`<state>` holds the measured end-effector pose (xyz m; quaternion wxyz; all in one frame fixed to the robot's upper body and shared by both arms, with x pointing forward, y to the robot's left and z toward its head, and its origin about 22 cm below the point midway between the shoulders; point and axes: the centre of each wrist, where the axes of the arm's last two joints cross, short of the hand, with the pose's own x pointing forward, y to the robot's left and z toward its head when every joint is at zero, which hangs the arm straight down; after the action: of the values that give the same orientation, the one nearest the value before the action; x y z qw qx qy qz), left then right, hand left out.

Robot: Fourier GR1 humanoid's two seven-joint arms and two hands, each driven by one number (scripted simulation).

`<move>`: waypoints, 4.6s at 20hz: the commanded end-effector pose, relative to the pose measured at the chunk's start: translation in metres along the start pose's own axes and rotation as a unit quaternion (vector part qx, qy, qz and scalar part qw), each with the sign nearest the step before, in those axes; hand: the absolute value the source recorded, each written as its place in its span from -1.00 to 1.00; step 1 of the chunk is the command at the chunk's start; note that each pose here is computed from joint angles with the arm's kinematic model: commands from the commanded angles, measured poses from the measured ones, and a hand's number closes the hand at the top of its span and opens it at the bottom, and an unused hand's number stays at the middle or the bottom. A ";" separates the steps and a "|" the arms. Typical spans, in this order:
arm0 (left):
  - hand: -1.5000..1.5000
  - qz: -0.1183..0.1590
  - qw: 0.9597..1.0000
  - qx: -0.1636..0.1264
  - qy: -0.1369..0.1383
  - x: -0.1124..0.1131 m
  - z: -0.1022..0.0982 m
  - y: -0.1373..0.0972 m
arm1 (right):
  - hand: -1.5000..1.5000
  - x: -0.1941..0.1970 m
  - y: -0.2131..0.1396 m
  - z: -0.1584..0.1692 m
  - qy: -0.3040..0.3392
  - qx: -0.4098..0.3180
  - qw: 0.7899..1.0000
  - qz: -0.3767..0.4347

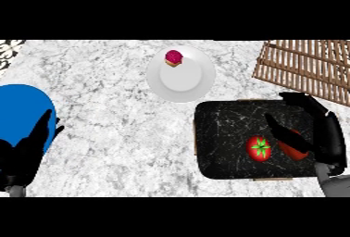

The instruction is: Pick the bell pepper from the tray and place it in the tiered shelf

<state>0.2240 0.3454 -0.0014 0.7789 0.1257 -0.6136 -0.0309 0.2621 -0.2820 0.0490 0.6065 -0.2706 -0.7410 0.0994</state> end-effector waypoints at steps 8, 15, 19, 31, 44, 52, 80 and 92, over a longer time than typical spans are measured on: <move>0.00 0.011 1.000 0.008 0.002 0.006 -0.007 0.018 | -1.00 0.028 -0.007 0.044 0.041 -0.019 0.974 0.220; 0.00 0.008 1.000 0.006 -0.001 0.008 -0.011 0.018 | -1.00 0.072 -0.024 0.044 0.143 0.097 0.912 0.372; 0.00 0.011 1.000 -0.014 -0.005 -0.002 0.000 -0.004 | -1.00 0.073 -0.024 0.040 0.192 0.171 0.847 0.465; 0.00 0.015 1.000 -0.004 0.007 0.013 -0.023 -0.001 | -1.00 0.073 -0.008 0.010 0.214 0.221 0.797 0.519; 0.00 0.016 1.000 0.001 -0.007 0.005 0.004 -0.002 | -1.00 0.016 -0.009 -0.003 0.221 0.219 0.790 0.528; 0.00 0.010 1.000 -0.001 -0.001 0.004 -0.022 0.013 | -1.00 0.011 -0.004 -0.013 0.212 0.225 0.795 0.522; 0.00 0.011 1.000 0.006 -0.006 -0.010 0.004 0.007 | 1.00 0.049 -0.024 -0.018 0.097 0.148 0.843 0.508; 0.00 0.009 1.000 0.005 -0.007 -0.002 -0.014 0.008 | 1.00 0.100 -0.079 -0.039 0.038 0.126 0.935 0.330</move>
<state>0.2348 0.3494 -0.0021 0.7772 0.1218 -0.6171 -0.0191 0.2723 -0.3010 0.1472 0.5908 -0.4430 -0.5379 0.4068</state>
